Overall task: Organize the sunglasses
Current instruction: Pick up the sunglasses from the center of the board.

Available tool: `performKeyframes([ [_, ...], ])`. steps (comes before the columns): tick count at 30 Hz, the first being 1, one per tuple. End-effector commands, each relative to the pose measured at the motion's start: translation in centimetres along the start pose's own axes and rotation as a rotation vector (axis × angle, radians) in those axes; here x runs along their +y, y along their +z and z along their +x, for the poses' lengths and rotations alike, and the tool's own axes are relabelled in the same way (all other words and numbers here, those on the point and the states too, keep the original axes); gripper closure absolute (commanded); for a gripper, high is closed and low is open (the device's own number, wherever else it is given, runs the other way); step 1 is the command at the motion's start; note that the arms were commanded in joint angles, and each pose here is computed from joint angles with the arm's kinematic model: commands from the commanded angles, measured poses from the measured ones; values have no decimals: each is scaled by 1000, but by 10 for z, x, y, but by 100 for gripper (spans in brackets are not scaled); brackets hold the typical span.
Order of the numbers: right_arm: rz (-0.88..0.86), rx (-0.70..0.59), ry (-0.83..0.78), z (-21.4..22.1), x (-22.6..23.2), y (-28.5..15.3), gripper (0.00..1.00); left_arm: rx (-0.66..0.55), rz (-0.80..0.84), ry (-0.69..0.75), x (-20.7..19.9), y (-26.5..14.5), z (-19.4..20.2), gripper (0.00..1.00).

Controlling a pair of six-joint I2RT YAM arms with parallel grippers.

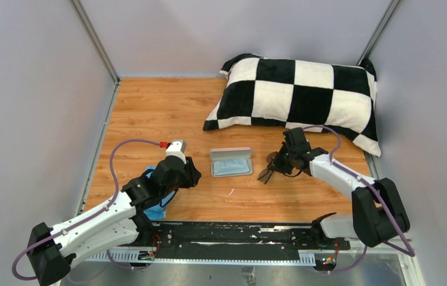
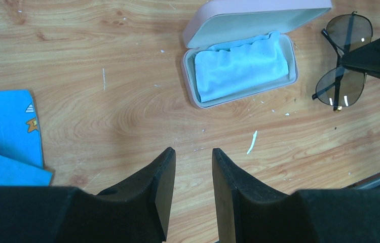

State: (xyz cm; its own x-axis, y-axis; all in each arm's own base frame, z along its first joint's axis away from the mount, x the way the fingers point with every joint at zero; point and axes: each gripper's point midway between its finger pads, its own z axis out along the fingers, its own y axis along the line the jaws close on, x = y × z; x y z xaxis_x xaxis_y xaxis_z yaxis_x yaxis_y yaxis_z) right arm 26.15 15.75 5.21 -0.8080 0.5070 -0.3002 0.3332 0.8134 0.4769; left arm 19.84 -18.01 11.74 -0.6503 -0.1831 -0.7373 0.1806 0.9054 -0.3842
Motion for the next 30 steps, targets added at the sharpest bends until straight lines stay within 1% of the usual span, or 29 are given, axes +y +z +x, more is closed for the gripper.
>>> performKeyframes([
  [1,25,12,5,6,-11,-10,94,1,2,7,0,0,0,62],
  [6,23,10,15,13,-13,-13,93,0,4,8,-1,0,-1,62],
  [12,73,68,9,31,-31,0,89,5,6,12,-2,0,-1,62],
  [14,83,75,7,34,-36,2,85,5,3,12,-1,0,-1,62],
  [18,92,70,-9,35,-40,2,74,5,-2,13,1,0,0,62],
  [21,104,67,-20,36,-44,1,68,5,-3,13,1,1,0,62],
  [30,133,85,-38,40,-53,5,65,9,-3,13,0,2,1,62],
])
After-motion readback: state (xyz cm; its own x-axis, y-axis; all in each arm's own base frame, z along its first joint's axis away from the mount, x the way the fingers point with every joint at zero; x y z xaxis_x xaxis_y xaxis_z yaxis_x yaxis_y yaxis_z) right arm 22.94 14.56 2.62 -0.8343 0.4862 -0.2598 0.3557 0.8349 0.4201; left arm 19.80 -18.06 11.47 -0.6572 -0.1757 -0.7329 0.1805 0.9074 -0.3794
